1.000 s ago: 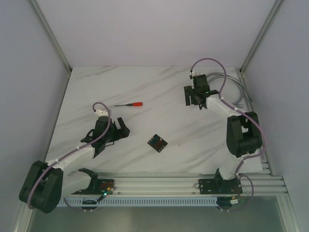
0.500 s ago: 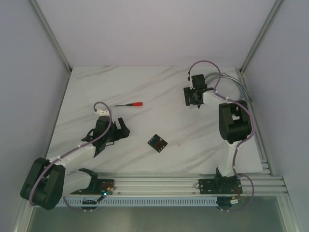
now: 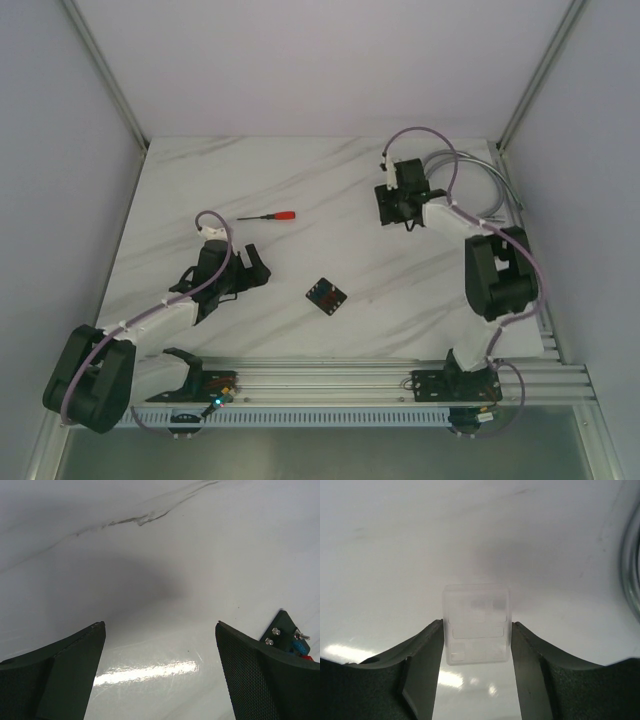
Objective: Snap on the fuse box
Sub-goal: Pick up the fuse box cover from the center of the board, then close the fuse box cover on the fuse box base.
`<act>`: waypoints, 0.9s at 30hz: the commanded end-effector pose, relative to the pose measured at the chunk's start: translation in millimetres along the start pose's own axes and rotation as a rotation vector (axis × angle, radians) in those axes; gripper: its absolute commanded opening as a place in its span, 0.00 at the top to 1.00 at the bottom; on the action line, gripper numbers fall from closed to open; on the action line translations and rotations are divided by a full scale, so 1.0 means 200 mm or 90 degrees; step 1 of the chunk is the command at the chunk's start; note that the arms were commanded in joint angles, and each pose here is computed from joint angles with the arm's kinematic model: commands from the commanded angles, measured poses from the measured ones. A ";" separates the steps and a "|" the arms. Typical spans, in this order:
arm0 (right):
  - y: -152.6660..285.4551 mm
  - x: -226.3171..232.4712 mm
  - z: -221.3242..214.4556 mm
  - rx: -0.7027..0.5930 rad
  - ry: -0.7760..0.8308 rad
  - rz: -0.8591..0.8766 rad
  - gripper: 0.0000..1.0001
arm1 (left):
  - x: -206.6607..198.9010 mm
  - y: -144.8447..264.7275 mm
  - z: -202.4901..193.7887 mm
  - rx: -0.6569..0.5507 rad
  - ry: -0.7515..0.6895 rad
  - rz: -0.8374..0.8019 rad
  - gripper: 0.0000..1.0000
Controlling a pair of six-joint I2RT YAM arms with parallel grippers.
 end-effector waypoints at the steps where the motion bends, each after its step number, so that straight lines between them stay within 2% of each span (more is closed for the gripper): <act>1: 0.20 0.19 0.04 -0.062 0.062 0.053 0.59 | -0.01 0.00 0.02 -0.007 -0.002 -0.015 0.00; 8: 0.46 0.55 -0.01 -0.101 0.153 0.133 0.59 | 0.00 0.00 0.01 -0.010 0.006 -0.007 0.00; 14: 0.59 0.80 -0.12 -0.102 0.227 0.187 0.58 | 0.01 0.01 0.02 -0.018 0.015 0.002 0.00; 20: 0.61 0.99 -0.20 -0.082 0.271 0.214 0.57 | 0.01 0.01 0.02 -0.016 0.017 0.003 0.00; 27: 0.52 1.13 -0.29 -0.021 0.310 0.213 0.56 | 0.01 0.01 0.02 -0.016 0.018 0.002 0.00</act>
Point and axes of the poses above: each gripper's point midway between its finger pads, its own y axis back along the fingers, its own x axis along the line the jaws close on, z = x × y, the point moved 10 cm from there along y, back along the fingers, and after that the axes turned 12 degrees about y, right-handed, at the moved point
